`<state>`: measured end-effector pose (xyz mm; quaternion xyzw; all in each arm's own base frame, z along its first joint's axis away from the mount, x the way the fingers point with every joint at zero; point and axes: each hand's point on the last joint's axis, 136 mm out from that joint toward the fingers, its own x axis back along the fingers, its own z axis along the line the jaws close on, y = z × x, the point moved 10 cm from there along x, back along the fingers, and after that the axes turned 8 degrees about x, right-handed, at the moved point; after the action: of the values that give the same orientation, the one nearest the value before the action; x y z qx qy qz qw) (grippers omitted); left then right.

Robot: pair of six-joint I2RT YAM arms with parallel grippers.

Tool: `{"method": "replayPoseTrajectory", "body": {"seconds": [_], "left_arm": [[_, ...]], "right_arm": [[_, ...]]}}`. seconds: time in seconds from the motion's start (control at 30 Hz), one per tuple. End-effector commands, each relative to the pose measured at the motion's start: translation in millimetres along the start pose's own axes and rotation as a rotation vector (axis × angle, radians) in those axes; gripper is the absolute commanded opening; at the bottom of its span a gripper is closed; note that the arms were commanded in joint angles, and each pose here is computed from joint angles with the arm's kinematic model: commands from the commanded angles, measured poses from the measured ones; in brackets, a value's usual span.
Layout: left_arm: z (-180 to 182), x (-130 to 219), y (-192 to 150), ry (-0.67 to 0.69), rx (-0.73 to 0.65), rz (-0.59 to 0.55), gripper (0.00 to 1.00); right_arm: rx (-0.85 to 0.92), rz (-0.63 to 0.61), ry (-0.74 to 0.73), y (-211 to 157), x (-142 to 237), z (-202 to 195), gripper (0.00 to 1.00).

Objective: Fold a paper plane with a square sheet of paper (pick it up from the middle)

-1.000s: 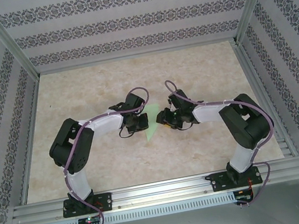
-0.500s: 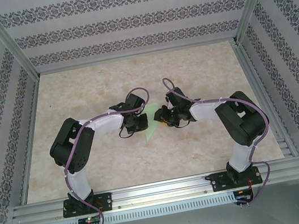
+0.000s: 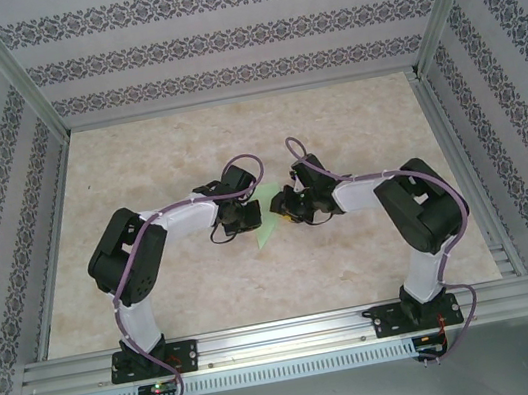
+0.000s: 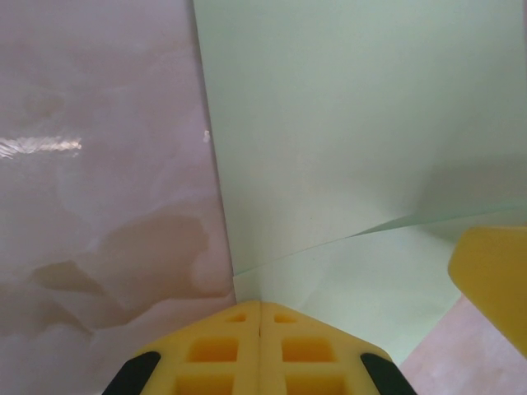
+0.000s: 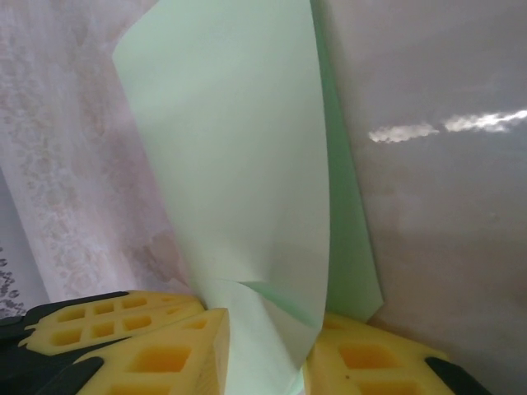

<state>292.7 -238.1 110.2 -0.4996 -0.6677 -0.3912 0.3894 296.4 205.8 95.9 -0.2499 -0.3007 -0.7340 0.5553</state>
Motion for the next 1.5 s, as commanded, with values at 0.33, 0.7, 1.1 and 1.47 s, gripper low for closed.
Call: {"method": "replayPoseTrajectory", "body": {"seconds": [0.33, 0.7, 1.1, 1.47], "left_arm": [[-5, 22, 0, 0.024, -0.052, -0.028, 0.07], [-11, 90, -4, -0.069, -0.108, -0.173, 0.5], [3, 107, -21, -0.297, -0.307, -0.33, 0.95], [9, 70, -38, -0.4, -0.552, -0.312, 0.93]], "right_arm": [[0.011, -0.002, 0.083, 3, -4, 9, 0.05], [0.055, -0.17, -0.059, -10, 57, 21, 0.0], [-0.148, -0.287, -0.235, -30, 63, 35, 0.0], [-0.306, -0.25, -0.267, -29, 34, 29, 0.0]]}}
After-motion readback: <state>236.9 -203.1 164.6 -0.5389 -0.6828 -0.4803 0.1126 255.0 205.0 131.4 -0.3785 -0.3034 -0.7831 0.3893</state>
